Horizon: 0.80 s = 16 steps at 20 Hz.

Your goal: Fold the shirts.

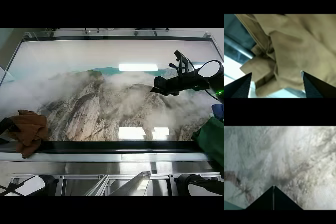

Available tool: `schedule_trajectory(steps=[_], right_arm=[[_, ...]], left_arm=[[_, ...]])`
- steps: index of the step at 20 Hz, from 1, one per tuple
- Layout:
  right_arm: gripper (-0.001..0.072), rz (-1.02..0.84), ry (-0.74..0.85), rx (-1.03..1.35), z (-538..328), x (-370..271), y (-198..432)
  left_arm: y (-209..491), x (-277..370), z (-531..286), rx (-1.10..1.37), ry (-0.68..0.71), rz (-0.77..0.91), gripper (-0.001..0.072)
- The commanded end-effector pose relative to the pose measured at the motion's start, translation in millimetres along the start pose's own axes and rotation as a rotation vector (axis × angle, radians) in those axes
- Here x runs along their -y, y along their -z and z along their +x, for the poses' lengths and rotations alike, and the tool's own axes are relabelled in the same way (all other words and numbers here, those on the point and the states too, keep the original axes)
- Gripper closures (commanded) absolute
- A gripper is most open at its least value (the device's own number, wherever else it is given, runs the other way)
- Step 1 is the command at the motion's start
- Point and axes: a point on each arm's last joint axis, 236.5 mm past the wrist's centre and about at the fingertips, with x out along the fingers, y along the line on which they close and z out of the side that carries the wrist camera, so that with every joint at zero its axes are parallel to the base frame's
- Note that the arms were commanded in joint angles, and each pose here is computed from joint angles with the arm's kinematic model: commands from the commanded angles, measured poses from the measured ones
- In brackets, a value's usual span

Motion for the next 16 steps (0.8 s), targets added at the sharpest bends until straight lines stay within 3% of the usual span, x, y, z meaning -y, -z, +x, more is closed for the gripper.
schedule_trajectory(steps=[1, 7, 8, 9, 10, 11, 14, 16], right_arm=[[0.0687, 0.010, -0.015, -0.015, 3, -2, 3], [0.0687, 0.033, -0.056, -0.011, 3, -12, 2], [0.0686, 0.040, -0.069, -0.009, 3, -15, 1], [0.0686, 0.045, -0.080, -0.008, 2, -18, 1], [0.0687, 0.052, -0.090, -0.007, 2, -20, 0], [0.0687, 0.055, -0.097, -0.006, 2, -22, 0], [0.0686, 0.060, -0.106, -0.005, 2, -24, 0], [0.0686, 0.060, -0.106, -0.006, 2, -24, 0]], left_arm=[[-8, 6, 32, -0.002, 0.069, -0.003, -0.0013], [-50, 49, 55, 0.114, 0.135, 0.103, -0.0007], [-54, 54, 58, 0.120, 0.133, 0.117, 0.0039], [-56, 60, 62, 0.117, 0.130, 0.134, 0.0215], [-56, 65, 65, 0.108, 0.129, 0.152, 0.0526], [-56, 71, 67, 0.099, 0.130, 0.169, 0.0686], [-54, 103, 61, 0.077, 0.155, 0.267, 0.0684], [-43, 158, 46, 0.072, 0.285, 0.386, 0.0684]])
